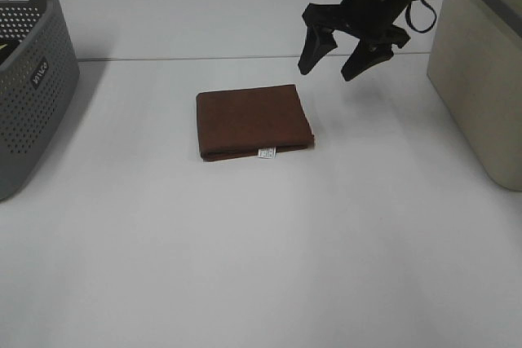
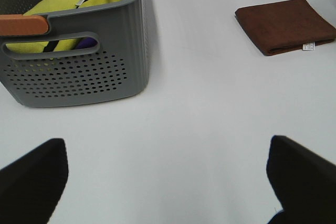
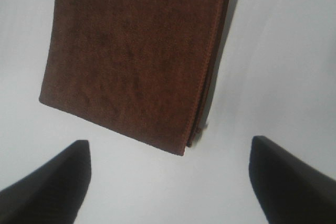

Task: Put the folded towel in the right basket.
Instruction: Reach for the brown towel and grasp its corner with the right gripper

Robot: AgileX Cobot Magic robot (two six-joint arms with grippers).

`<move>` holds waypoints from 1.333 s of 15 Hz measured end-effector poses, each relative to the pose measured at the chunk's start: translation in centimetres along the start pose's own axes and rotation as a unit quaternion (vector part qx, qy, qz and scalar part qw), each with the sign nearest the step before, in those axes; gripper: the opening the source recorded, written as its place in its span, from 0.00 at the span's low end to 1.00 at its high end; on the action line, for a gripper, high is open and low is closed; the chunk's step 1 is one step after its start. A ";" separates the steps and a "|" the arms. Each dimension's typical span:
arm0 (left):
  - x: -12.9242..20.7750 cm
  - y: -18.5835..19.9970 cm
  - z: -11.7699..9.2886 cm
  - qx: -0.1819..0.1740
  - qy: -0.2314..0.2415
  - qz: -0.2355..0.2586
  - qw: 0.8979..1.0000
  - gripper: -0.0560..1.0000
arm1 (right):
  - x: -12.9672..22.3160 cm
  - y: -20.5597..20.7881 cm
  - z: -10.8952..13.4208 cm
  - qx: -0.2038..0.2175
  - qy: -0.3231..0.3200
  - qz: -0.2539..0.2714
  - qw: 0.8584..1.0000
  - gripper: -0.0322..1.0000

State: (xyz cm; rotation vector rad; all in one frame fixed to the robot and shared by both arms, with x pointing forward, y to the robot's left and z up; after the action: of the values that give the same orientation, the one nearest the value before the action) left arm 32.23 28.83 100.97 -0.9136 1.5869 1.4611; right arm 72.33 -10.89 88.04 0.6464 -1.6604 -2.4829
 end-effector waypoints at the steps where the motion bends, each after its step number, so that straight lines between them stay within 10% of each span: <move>1: 0.0 0.0 0.0 0.000 0.000 0.000 1.000 0.98 | 0.1 -0.8 -0.3 -0.004 -0.002 0.011 1.000 0.81; 16: 0.0 0.0 0.0 0.000 0.000 0.000 1.000 0.98 | 0.0 -10.1 -1.3 -0.124 -0.079 0.002 0.989 0.83; 20: 0.0 0.0 0.0 0.000 0.000 0.000 1.000 0.98 | -0.1 -11.5 0.8 -0.133 -0.059 0.000 0.989 0.66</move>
State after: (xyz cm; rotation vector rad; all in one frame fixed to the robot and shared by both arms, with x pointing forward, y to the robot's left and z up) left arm 32.23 28.83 100.97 -0.9136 1.5869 1.4611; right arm 73.92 -5.52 77.97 0.4781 -1.3240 -2.7221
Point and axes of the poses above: a point on each arm's last joint axis where the gripper is mounted, y pointing back along that axis away from the gripper, z along the wrist's bending axis when the last joint is at zero, x = y × z, the point moved 10 cm from there along -y, pointing out along that axis toward the gripper, and after that the axes turned 1 degree about y, right-handed, at the moved point
